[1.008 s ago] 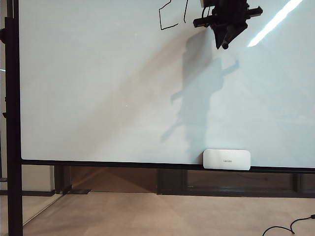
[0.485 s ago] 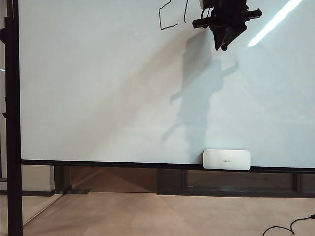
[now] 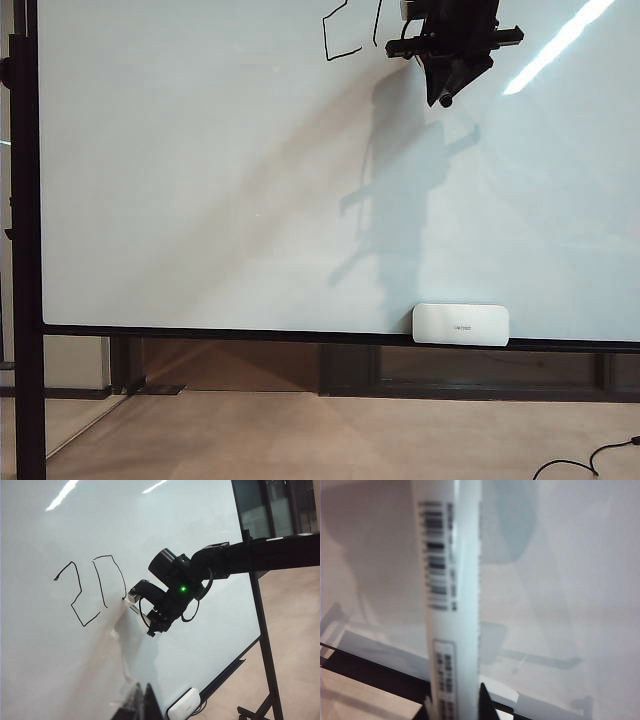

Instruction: Reach to the right to find the marker pen, pick it up, and write the number 20 on the whiteboard.

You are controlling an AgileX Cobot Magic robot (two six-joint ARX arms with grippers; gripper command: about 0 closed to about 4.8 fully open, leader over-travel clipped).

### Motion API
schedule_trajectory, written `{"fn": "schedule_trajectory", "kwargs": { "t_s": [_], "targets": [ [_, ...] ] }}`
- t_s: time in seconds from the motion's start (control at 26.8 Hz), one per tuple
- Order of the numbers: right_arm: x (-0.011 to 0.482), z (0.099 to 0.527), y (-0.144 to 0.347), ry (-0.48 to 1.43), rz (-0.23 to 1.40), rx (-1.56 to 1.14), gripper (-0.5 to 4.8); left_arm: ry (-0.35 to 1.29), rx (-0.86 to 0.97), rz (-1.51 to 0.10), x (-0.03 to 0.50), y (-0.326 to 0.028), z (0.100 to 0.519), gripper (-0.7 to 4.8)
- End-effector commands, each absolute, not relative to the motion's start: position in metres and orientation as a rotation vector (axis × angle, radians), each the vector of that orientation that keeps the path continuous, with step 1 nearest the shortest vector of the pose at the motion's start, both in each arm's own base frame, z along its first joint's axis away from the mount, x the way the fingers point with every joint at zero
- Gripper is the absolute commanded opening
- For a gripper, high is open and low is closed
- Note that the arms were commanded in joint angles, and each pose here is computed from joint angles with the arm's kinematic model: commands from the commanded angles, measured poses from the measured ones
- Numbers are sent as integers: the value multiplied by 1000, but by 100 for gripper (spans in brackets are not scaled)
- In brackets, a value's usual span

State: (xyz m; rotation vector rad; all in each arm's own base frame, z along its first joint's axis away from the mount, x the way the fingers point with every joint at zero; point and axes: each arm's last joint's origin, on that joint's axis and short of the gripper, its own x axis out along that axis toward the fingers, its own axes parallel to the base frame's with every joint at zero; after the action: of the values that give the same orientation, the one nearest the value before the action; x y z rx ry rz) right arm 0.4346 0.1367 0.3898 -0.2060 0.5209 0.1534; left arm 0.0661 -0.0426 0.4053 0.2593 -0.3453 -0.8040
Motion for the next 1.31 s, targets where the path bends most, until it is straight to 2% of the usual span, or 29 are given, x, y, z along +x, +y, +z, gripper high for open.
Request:
{"fn": "schedule_trajectory", "kwargs": {
  "t_s": [0.04,0.49,1.31],
  "targets": [
    [438,392,139,478,198,-189,-2,-361,263,-797,65,-42,408,-5],
    [443,392,147,431,311,-154,-2,-357,261,-779,65,-41,408,-5],
    [444,389,150,434,404,-109,-2,-319,258,-786,65,-41,405,-5]
  ]
}}
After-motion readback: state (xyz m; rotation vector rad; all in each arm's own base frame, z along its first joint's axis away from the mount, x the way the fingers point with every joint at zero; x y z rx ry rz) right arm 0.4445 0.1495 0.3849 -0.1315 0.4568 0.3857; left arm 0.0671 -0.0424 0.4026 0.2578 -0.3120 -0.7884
